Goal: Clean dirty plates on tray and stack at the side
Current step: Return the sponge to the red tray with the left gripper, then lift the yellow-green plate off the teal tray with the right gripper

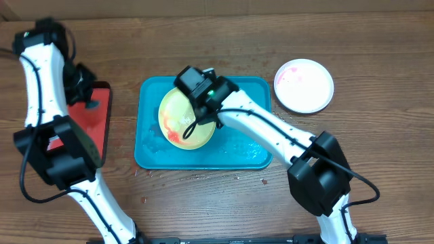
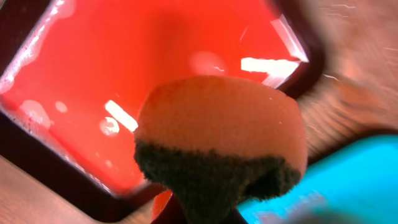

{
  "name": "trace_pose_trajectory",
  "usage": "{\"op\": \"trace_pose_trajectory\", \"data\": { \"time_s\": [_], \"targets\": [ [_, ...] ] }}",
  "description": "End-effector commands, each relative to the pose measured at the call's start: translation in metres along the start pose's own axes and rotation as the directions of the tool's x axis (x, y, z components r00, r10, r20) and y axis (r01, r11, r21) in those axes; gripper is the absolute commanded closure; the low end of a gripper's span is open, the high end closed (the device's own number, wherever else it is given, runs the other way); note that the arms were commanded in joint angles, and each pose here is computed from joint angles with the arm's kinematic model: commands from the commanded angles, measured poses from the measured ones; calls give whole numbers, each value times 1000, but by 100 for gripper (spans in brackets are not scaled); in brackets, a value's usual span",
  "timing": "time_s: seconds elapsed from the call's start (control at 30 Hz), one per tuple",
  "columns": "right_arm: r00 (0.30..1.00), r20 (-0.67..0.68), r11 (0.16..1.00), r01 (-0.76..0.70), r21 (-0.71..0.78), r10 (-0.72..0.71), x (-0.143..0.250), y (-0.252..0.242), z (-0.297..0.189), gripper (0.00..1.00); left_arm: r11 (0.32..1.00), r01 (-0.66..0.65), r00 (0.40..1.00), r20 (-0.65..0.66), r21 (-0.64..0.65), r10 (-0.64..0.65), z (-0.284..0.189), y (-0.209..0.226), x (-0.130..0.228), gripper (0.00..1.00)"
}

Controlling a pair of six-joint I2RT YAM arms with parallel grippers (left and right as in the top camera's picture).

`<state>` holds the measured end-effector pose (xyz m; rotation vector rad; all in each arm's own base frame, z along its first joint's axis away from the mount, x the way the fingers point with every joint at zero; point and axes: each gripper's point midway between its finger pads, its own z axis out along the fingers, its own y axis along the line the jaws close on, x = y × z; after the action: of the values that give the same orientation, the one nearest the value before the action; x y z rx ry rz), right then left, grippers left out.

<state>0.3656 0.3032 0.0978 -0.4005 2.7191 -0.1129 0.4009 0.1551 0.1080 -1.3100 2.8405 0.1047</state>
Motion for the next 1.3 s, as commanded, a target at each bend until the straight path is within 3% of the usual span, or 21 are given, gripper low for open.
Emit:
{"op": "trace_pose_trajectory", "data": {
  "time_s": [0.0,0.13,0.37,0.47,0.6,0.67,0.9,1.03,1.17,1.27],
  "targets": [
    [989,150,991,-1,132,-19,-27,-18,-38,96,996,80,995,-56,-44,-83,36,33,-2,96],
    [977,196,960,22,280,-80,-30,-31,-56,96,987,155,985,-64,-46,-158,56,62,-11,96],
    [925,233,853,153,499,-302,-46,-41,-94,96,977,171,980,-126,129,-155,64,63,-18,92],
    [893,251,791,166,588,-374,-54,-42,-113,96,976,162,981,-134,148,-142,63,60,-17,73],
    [849,280,701,140,700,-448,-63,-41,-138,96,978,144,983,-138,152,-124,63,58,-15,34],
    [827,279,659,139,739,-488,-66,-36,-149,96,978,140,983,-141,152,-119,63,58,-14,24],
    [758,234,521,160,838,-609,-69,-16,-182,96,924,12,987,-151,382,49,48,26,-11,17],
    [750,235,451,94,888,-618,-71,-15,-203,96,918,15,989,-141,397,45,35,33,-15,19],
    [750,272,489,77,869,-602,-73,-12,-201,96,911,20,992,-121,411,33,16,37,-23,21],
    [736,281,598,205,775,-616,-73,7,-173,96,890,-8,993,-103,456,62,-1,32,-24,26]
  ]
}}
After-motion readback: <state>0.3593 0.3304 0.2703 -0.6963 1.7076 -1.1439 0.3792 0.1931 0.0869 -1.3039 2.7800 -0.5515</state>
